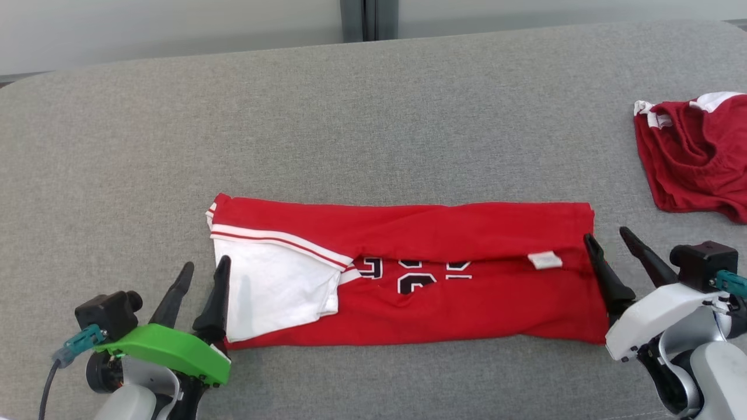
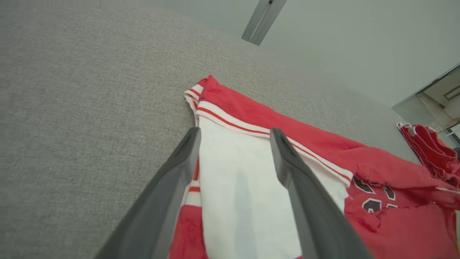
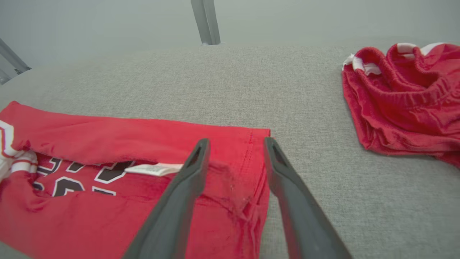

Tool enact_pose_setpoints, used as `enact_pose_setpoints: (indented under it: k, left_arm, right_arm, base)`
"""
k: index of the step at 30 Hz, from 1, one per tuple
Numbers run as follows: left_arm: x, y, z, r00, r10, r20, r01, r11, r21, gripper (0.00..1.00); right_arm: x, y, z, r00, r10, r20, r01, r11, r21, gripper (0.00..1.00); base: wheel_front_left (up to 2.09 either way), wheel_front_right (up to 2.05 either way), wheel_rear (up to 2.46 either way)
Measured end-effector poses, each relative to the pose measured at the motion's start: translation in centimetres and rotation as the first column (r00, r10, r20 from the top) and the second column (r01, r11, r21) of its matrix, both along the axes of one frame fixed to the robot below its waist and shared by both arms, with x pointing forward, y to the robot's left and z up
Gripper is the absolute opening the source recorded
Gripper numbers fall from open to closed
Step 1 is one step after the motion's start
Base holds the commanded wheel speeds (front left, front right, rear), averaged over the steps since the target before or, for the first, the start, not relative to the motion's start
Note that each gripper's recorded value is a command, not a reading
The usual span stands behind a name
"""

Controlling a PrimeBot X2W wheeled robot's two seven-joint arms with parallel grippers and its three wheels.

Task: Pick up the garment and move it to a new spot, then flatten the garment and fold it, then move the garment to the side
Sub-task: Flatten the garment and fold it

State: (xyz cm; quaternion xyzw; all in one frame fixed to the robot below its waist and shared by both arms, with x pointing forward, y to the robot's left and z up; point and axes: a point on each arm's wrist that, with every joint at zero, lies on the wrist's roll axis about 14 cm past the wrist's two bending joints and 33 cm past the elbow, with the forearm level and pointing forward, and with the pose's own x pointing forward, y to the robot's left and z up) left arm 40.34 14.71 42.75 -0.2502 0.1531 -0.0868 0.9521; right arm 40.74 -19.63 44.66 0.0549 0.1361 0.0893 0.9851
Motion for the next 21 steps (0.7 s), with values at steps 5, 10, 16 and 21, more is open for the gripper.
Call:
enact_pose_setpoints:
  k: [5, 10, 16, 21]
  left_arm:
    - [0.5, 1.2, 2.0, 0.994, 0.048, 0.098, -0.054, 0.997, 0.057, 1.0]
    - [0.4, 1.3, 3.5, 0.985, 0.052, 0.165, -0.071, 0.991, 0.111, 1.0]
    - [0.2, 0.3, 5.0, 0.974, 0.053, 0.222, -0.084, 0.987, 0.134, 1.0]
    - [-0.1, -0.3, 5.4, 0.969, 0.055, 0.239, -0.092, 0.985, 0.144, 1.0]
  right_arm:
    - [-1.4, -1.9, -0.6, 0.997, -0.082, -0.003, 0.082, 0.997, 0.013, 1.0]
    - [-2.3, -3.8, -0.4, 0.986, -0.17, 0.0, 0.17, 0.985, 0.027, 1.0]
    - [-2.4, -3.8, -0.9, 0.979, -0.19, -0.077, 0.191, 0.982, 0.007, 1.0]
    - [-1.4, -2.1, -1.6, 0.977, -0.146, -0.154, 0.146, 0.989, -0.011, 1.0]
  base:
    - [0.0, 0.0, 0.0]
    - [0.0, 0.0, 0.0]
    - [0.0, 0.0, 0.0]
    - [0.0, 0.0, 0.0]
